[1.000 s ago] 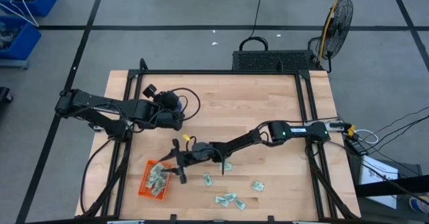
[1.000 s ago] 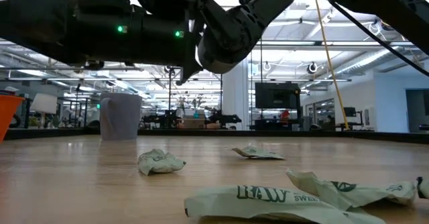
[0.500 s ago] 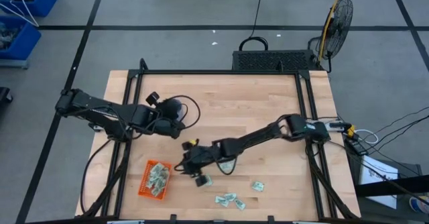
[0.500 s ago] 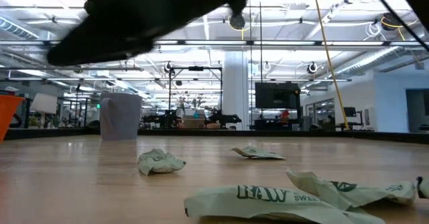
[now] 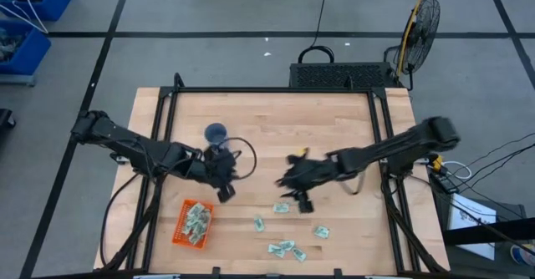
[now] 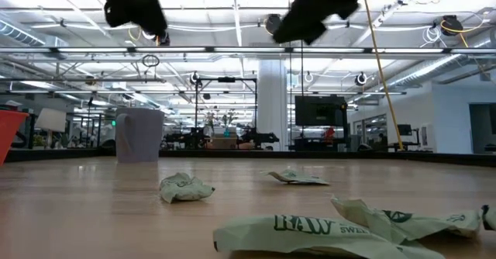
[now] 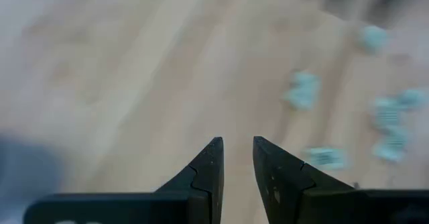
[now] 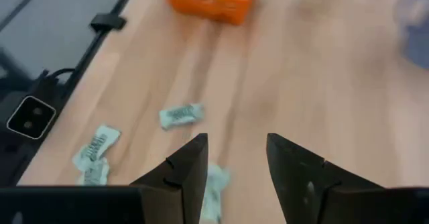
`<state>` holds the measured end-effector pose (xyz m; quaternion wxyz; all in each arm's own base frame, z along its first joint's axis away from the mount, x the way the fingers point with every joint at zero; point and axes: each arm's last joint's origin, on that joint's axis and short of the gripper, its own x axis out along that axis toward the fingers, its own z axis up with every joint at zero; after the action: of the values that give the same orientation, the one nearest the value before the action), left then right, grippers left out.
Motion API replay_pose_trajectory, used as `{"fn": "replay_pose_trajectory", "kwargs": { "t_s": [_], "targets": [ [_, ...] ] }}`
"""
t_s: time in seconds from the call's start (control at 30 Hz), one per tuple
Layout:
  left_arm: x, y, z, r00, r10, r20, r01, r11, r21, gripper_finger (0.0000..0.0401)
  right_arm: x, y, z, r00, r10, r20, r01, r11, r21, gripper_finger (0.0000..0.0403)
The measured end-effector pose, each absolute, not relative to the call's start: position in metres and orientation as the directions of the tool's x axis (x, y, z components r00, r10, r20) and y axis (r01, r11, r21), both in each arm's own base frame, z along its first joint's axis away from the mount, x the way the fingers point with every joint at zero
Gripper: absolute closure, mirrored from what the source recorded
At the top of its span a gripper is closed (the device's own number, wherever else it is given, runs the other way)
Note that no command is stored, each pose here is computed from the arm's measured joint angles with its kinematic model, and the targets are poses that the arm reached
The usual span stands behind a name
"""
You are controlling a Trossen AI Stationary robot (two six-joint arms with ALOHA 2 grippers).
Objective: Pick and place Stevia / Truvia into bins
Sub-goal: Put the stevia packet into the orange bin
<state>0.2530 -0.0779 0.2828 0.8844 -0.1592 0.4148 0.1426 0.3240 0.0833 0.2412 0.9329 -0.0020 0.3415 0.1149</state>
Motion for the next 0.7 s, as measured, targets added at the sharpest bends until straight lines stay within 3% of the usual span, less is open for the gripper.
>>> {"fn": "replay_pose_trajectory", "kwargs": {
  "t_s": [0.17, 0.5, 0.7],
  "targets": [
    [0.274, -0.104, 0.272, 0.685, 0.019, -0.728, -0.284, 0.927, -0.243, 0.0313, 0.271, 0.066, 0.231, 0.843, 0.108, -0.527, -0.067, 0.993, 0.096, 0.0258],
    [0.310, -0.141, 0.198, 0.561, -0.068, -0.825, -0.214, 0.951, -0.224, 0.0313, 0.208, 0.043, 0.209, 0.957, 0.011, -0.289, 0.035, 0.987, 0.154, 0.0260],
    [0.329, -0.153, 0.157, 0.515, -0.172, -0.840, -0.088, 0.964, -0.251, 0.0313, 0.199, 0.039, 0.210, 0.963, 0.002, -0.270, 0.043, 0.986, 0.161, 0.0261]
  ]
}}
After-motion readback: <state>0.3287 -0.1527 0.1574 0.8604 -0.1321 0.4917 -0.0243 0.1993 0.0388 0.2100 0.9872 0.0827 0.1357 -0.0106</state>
